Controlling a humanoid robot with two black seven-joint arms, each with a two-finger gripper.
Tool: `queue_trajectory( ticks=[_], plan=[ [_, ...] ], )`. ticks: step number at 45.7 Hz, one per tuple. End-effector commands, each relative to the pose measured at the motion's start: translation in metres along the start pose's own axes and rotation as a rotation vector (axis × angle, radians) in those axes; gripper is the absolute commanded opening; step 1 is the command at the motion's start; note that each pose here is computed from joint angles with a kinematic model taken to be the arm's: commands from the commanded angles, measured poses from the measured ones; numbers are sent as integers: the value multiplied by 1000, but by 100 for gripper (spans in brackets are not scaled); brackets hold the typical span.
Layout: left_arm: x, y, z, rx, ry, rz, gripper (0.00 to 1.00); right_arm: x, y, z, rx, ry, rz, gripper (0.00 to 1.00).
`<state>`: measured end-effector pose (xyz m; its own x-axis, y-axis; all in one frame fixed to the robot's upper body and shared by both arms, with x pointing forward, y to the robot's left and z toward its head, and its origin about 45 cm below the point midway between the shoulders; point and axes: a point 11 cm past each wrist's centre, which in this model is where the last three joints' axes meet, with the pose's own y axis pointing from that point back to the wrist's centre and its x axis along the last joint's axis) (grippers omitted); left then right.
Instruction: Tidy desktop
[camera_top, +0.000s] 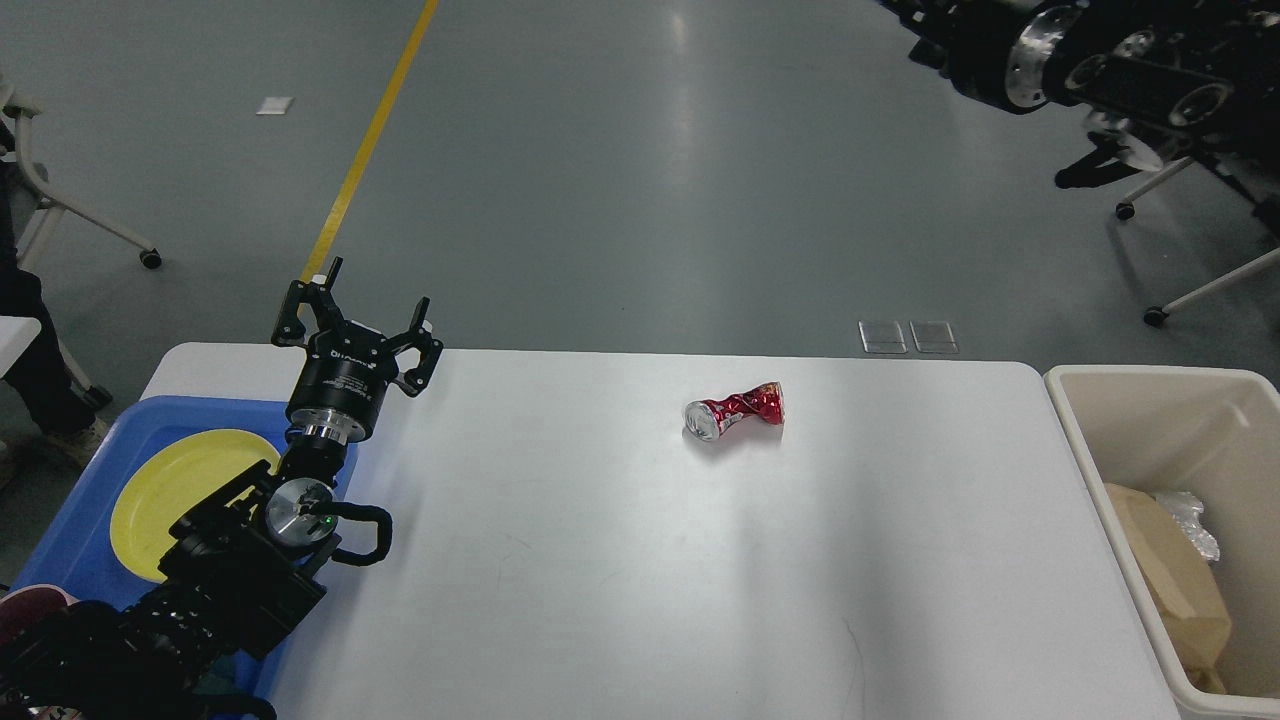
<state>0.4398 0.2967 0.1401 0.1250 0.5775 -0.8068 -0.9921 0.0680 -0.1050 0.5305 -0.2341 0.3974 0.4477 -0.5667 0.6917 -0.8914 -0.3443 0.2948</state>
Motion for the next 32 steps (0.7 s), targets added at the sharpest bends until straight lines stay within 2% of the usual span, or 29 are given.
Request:
queue_trajectory(
  ticks=[1,15,32],
  plan=[
    [0,0,0,0,0,0,97,-36,-16,-20,-14,-58,-74,100],
    [0,0,0,0,0,0,96,-122,-33,-32,-80,-16,-257,100],
    [0,0,0,0,0,0,97,-200,-35,9,-156,-50,-394,100]
  ],
)
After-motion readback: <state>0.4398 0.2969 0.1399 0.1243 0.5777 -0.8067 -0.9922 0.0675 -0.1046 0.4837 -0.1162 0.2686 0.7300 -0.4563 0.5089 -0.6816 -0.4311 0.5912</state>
